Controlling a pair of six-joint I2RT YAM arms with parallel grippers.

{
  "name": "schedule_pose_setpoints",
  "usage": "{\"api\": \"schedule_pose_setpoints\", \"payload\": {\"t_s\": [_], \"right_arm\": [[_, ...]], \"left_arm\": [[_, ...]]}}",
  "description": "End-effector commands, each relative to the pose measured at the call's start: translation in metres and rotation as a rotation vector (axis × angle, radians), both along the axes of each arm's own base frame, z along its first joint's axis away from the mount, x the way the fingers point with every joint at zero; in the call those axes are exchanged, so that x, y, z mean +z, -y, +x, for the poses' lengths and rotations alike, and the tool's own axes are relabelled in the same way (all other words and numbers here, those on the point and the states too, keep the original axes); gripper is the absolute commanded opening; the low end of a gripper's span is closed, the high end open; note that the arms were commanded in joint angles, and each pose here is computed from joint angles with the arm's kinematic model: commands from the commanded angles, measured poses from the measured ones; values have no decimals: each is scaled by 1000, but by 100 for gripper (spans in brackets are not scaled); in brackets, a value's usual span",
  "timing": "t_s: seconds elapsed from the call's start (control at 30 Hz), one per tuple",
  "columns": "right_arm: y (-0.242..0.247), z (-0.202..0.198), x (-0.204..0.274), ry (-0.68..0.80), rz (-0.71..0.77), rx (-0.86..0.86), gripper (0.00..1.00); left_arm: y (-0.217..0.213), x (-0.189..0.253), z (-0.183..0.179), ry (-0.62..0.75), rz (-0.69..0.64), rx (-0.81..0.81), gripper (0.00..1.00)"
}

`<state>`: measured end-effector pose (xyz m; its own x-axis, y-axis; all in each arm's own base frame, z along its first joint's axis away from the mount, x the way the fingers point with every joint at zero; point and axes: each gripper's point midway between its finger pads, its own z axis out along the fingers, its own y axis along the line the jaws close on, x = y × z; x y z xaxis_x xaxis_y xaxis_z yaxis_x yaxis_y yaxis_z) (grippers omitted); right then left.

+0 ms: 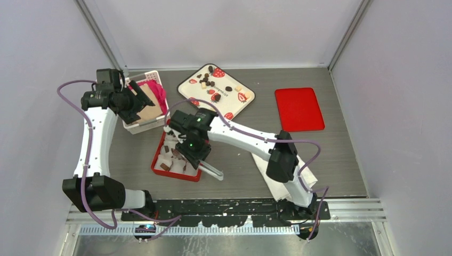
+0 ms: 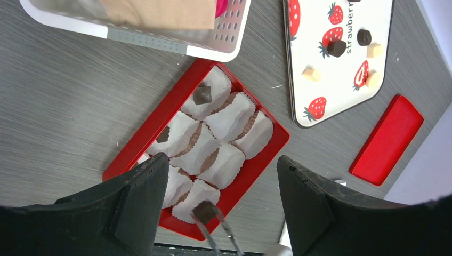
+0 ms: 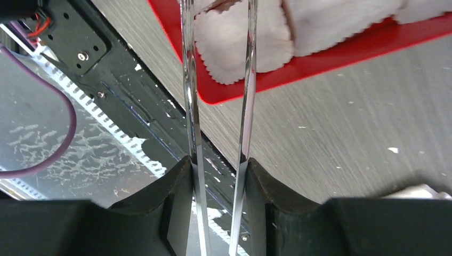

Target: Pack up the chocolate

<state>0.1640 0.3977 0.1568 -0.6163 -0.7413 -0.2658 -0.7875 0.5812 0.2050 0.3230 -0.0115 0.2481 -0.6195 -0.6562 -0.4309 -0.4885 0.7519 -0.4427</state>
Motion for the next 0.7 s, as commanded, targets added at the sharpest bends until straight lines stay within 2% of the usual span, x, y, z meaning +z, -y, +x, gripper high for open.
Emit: {"api": "schedule_pose_setpoints", "payload": {"t_s": [0.0,0.47,0.67], "right_arm": [[-14,-11,-4,-25,11,45,11],[-23,-37,-38,-93,-49,70,15],[-25,-42,-48,-106,-69,74,20]], "left_arm": [[-2,7,0,40,15,-6,75],[4,-4,-10,17,-10,-28,75],[4,-5,-11,16,-10,-32,75]]}}
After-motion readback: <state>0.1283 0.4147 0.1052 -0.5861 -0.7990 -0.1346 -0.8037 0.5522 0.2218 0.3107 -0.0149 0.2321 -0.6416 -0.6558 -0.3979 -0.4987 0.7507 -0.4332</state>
